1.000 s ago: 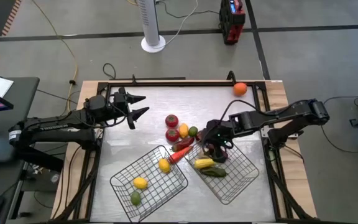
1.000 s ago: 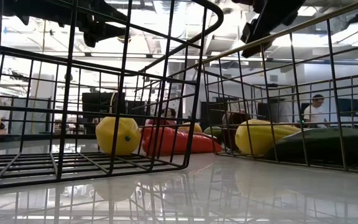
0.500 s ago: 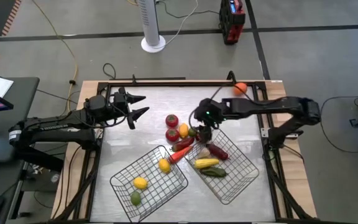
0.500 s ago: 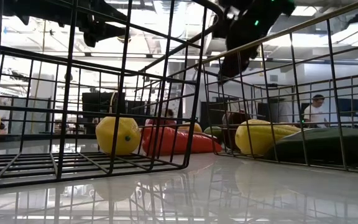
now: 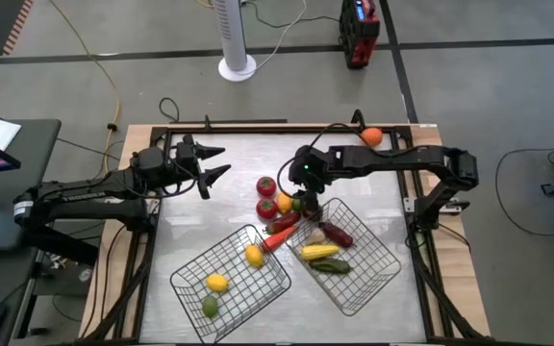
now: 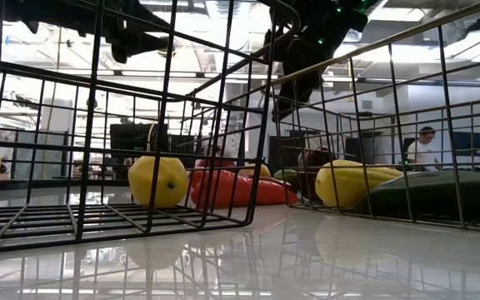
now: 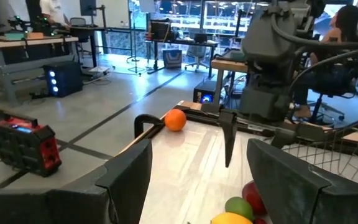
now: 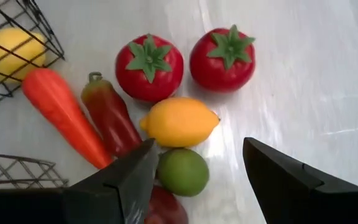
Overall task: Sort produce into baskets
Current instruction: Put the top red tomato into the black wire basket
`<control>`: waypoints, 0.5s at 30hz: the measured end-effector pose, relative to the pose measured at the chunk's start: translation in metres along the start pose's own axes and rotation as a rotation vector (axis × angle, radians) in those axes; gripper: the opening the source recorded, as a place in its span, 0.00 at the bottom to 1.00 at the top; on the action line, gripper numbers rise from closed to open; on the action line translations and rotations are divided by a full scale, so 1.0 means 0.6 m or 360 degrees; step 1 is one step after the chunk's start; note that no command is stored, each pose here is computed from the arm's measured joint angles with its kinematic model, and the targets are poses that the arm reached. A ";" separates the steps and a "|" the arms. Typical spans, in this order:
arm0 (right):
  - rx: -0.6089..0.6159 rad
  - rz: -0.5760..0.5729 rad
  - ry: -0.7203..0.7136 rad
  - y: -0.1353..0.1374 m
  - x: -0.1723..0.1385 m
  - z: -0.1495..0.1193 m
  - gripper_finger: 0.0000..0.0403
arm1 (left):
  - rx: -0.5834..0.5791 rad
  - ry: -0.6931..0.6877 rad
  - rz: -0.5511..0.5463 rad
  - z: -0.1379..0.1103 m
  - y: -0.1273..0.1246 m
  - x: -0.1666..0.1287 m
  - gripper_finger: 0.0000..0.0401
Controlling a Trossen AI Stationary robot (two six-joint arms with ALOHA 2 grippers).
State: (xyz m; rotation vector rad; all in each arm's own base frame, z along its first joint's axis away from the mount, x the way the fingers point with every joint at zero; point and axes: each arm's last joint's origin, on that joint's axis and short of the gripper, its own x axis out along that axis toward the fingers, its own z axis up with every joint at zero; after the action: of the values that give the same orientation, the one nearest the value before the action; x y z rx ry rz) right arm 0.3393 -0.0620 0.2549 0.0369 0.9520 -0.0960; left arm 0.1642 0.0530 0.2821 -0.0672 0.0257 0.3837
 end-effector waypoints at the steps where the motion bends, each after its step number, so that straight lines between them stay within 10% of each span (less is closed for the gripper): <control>1: 0.0012 0.0021 0.0006 0.001 0.000 -0.001 0.66 | 0.0000 0.0000 0.0005 0.000 0.000 0.000 0.63; 15: -0.0021 0.0019 -0.0104 0.007 -0.048 0.002 0.66 | -0.0010 0.0031 0.0011 -0.003 0.000 0.000 0.63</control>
State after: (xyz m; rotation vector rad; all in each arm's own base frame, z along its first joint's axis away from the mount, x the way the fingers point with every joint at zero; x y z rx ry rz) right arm 0.3240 -0.0561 0.2792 0.0273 0.8872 -0.0792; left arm 0.1640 0.0531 0.2802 -0.0771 0.0440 0.3902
